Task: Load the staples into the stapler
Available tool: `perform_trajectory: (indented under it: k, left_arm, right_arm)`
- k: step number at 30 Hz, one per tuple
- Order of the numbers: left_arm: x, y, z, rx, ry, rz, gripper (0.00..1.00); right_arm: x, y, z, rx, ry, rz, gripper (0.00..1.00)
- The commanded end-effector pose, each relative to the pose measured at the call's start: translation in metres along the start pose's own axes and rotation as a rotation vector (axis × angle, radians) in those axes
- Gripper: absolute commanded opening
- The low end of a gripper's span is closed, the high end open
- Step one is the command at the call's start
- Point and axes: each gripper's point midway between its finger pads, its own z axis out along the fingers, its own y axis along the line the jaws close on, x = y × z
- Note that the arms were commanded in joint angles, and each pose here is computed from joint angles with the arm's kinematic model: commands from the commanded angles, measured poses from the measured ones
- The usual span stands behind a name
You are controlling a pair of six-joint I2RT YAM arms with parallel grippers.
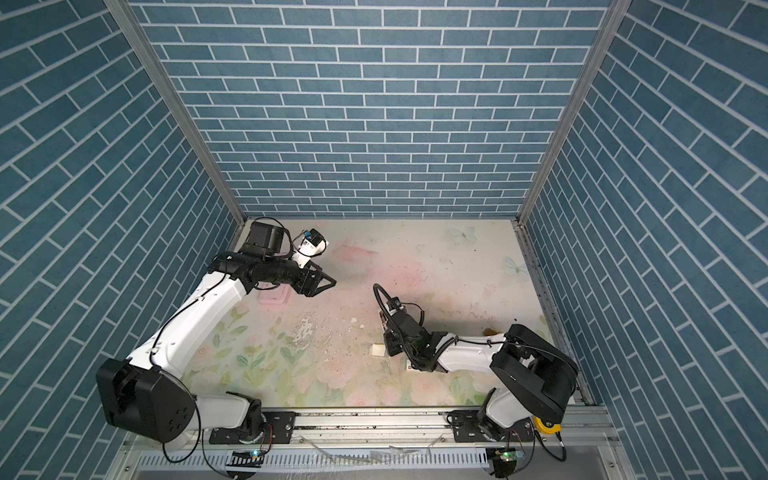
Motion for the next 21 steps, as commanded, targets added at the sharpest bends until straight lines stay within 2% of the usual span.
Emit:
perform_trajectory:
  k: [1, 15, 21]
  left_arm:
    - [0.004, -0.001, -0.004, -0.002, -0.004, 0.006, 0.77]
    - [0.003, -0.002, -0.005, -0.001, -0.007, 0.007, 0.77]
    - [0.002, -0.002, -0.006, -0.007, -0.009, 0.012, 0.77]
  right_arm:
    - [0.018, -0.004, 0.0, 0.022, 0.066, -0.012, 0.18]
    - [0.014, -0.004, -0.001, 0.038, 0.062, -0.03, 0.26]
    - [0.0, 0.0, -0.009, 0.03, 0.024, -0.041, 0.29]
